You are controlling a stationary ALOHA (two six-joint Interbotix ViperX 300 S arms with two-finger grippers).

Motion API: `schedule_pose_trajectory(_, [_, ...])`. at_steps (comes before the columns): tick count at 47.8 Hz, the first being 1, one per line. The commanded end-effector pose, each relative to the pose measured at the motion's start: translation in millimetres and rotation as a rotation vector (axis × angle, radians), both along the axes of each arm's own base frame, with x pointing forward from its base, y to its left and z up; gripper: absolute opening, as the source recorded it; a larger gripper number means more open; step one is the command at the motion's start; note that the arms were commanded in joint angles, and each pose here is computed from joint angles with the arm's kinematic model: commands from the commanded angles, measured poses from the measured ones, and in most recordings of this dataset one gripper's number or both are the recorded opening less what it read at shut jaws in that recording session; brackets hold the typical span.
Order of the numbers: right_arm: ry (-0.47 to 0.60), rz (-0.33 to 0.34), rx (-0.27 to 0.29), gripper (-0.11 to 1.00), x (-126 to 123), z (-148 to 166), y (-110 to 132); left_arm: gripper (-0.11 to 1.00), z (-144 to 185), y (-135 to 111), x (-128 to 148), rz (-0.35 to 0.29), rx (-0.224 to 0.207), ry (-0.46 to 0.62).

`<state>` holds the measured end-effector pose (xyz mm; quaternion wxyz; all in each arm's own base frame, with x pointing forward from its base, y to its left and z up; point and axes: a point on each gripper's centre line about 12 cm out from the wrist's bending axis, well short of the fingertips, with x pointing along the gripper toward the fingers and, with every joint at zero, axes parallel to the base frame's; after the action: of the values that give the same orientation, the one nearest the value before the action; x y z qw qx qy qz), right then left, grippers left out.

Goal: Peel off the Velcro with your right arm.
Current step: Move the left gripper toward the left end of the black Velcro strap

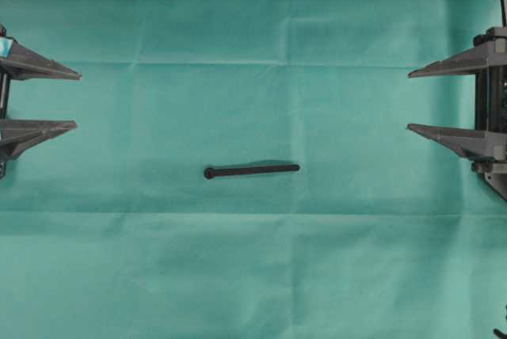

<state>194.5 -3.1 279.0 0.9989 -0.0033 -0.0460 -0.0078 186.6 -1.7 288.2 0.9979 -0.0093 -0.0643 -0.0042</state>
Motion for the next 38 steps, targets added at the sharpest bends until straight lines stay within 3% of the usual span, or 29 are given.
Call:
schedule_pose_trajectory(1, [-0.017, -0.003, 0.000, 0.48, 1, 5, -1, 0.76, 4, -1, 3, -0.002, -0.002, -0.017])
schedule_pose_trajectory(38, [-0.005, -0.003, -0.003, 0.48, 1, 0, -1, 0.76, -4, -1, 77, 0.001, -0.001, 0.040])
